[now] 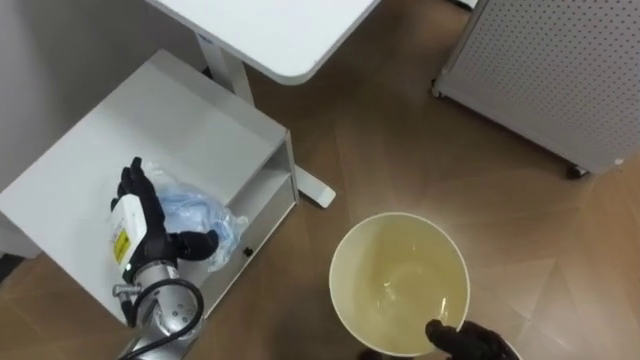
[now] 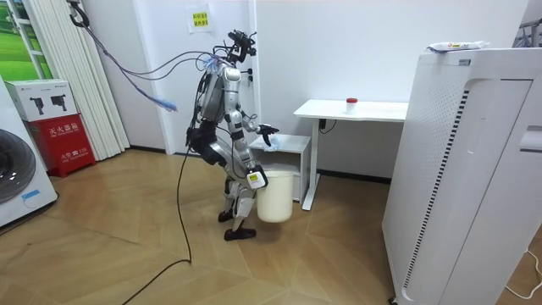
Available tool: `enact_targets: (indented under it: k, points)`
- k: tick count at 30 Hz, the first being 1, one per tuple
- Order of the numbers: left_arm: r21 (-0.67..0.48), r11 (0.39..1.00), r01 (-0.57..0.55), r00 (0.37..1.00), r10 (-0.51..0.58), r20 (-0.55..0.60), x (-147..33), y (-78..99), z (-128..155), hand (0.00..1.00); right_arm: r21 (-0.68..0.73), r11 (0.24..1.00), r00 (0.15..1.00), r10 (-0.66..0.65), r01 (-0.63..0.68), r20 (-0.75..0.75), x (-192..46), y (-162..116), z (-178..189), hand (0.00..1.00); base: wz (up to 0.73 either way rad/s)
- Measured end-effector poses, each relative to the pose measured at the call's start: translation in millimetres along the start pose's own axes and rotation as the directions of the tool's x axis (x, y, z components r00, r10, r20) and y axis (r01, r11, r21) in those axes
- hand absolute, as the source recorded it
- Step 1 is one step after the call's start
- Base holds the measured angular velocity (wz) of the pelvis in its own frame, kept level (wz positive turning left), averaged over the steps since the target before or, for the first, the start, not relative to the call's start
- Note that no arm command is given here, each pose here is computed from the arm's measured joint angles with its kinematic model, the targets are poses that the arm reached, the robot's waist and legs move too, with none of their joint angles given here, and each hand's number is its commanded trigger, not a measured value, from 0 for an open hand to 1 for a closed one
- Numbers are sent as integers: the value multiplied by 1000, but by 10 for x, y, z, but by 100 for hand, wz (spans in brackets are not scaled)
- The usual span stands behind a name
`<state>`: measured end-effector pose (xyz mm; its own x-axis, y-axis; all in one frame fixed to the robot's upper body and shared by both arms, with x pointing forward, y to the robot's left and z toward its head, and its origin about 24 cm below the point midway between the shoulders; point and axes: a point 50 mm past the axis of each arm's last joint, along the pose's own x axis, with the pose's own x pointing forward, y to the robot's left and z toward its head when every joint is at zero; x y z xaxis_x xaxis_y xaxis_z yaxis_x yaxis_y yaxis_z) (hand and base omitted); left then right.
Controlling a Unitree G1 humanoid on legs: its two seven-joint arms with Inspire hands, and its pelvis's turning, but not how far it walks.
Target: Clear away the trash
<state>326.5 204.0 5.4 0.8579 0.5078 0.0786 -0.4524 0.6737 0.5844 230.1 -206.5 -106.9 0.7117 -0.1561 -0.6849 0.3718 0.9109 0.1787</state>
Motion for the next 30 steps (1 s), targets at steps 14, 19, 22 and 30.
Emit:
enact_targets:
  k: [14, 19, 22, 30]
  points:
    - [50, 999, -7, 997, 11, -74, 93, 151, -159, 100, 18, 998, 998, 58, -58, -11, -5, 102, -13, 100, -1]
    - [121, 993, 11, 1000, -9, -16, 126, 190, -147, 100, 41, 997, 998, 64, -64, -8, -8, 92, 12, 100, 0]
    - [120, 993, 22, 1000, -21, -14, 135, 184, -131, 100, 48, 996, 997, 72, -72, -2, -10, 100, 23, 100, 0]
    - [122, 990, 71, 997, -65, -48, 132, 161, -161, 100, 41, 997, 997, 73, -72, -20, -33, 21, -15, 100, 0]
